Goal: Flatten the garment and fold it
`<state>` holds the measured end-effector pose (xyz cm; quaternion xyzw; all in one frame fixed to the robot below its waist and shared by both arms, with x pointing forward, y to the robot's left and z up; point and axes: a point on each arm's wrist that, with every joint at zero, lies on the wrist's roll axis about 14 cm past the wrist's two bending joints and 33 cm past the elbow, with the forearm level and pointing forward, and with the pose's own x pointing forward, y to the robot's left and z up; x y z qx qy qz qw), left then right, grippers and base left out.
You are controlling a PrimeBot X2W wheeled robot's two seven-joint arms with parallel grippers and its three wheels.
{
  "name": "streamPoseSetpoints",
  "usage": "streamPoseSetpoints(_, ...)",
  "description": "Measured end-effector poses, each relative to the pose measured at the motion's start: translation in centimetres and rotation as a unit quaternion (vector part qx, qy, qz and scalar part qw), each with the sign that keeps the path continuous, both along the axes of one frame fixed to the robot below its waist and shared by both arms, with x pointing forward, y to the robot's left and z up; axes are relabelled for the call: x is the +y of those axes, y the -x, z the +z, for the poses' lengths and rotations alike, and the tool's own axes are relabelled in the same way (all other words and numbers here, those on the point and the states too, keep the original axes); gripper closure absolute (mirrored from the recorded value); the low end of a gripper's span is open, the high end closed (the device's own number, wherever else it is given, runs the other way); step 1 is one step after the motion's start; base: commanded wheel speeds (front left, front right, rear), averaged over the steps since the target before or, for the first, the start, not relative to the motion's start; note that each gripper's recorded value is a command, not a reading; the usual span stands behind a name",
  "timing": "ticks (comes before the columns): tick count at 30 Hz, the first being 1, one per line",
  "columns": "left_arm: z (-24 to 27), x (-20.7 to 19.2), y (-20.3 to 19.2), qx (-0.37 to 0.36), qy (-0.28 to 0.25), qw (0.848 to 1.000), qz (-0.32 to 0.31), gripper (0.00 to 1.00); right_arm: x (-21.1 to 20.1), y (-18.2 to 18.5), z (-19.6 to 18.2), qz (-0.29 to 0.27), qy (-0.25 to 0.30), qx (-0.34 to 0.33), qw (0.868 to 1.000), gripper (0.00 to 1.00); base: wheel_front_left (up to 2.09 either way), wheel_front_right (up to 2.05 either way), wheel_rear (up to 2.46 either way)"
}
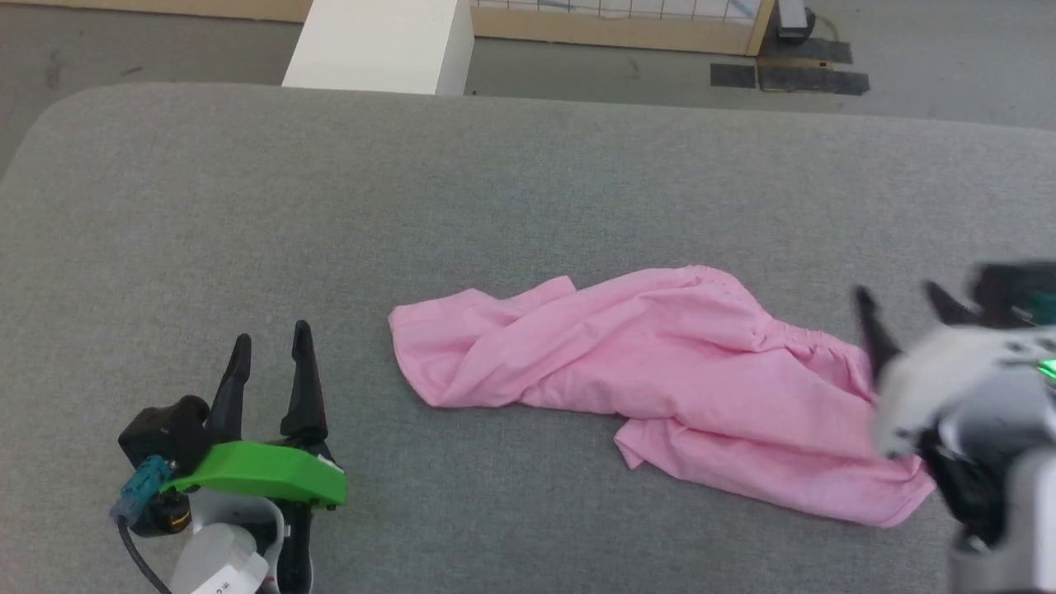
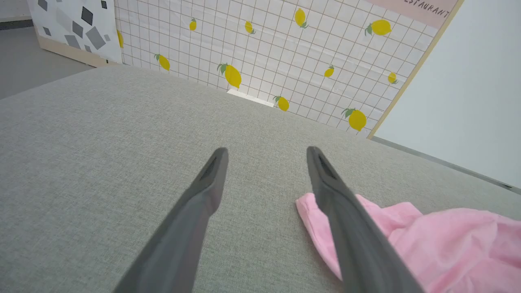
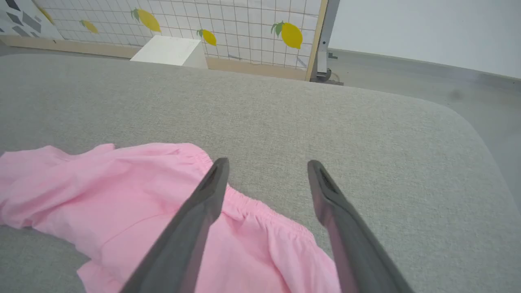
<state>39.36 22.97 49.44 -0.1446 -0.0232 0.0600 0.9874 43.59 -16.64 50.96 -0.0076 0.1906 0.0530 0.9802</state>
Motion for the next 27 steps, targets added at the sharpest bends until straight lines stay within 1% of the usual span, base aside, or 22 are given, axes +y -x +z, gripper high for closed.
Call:
streamPoseSetpoints(3,-0.7,0.1,0.0,0.01,0.002,1.0,0.001,0.0,4.6,-1.5,-1.1,0.069,0.021,0.034,0.997,0.0,0.0,0.0,0.0)
streamPoseSetpoints(8,-1.7,0.5,-0.3,0.024,0.005,1.0,0.005,0.0,8.9,-4.1,-3.8,0.142,0.061,0.088,0.984,0.0,0.0,0.0,0.0)
streamPoseSetpoints(12,-2.2,0.9,-0.5,0.031,0.005,0.999,0.009,0.0,9.9,-5.3,-7.1,0.162,0.102,0.152,0.97,0.0,0.0,0.0,0.0)
streamPoseSetpoints(15,-2.8,1.5,-0.4,0.04,0.004,0.999,0.017,0.0,10.1,-5.5,-9.7,0.169,0.131,0.202,0.956,0.0,0.0,0.0,0.0)
streamPoseSetpoints(18,-3.3,2.1,-0.1,0.048,0.003,0.999,0.025,0.0,10.9,-5.0,-11.7,0.182,0.141,0.242,0.943,0.0,0.0,0.0,0.0)
streamPoseSetpoints(19,-3.4,2.2,0.0,0.051,0.002,0.998,0.027,0.0,11.1,-4.9,-12.1,0.185,0.138,0.25,0.94,0.0,0.0,0.0,0.0)
streamPoseSetpoints(20,-3.5,2.4,0.1,0.053,0.002,0.998,0.029,0.0,11.4,-4.8,-12.3,0.187,0.133,0.255,0.939,0.55,0.0,0.0,0.0)
streamPoseSetpoints(21,-3.6,2.5,0.2,0.055,0.002,0.998,0.031,0.0,11.6,-4.9,-12.2,0.189,0.127,0.255,0.94,0.96,0.0,0.0,0.0)
streamPoseSetpoints(22,-3.7,2.5,0.3,0.055,0.003,0.998,0.031,0.0,11.8,-5.0,-11.9,0.19,0.12,0.249,0.942,1.0,0.0,0.0,0.0)
streamPoseSetpoints(24,-3.7,2.4,0.2,0.055,0.004,0.998,0.03,0.0,11.9,-5.4,-11.3,0.189,0.109,0.233,0.948,1.0,0.0,0.0,0.0)
streamPoseSetpoints(27,-3.4,1.9,0.0,0.049,0.005,0.999,0.023,0.0,11.7,-6.8,-8.6,0.178,0.082,0.175,0.965,1.0,0.0,0.0,0.0)
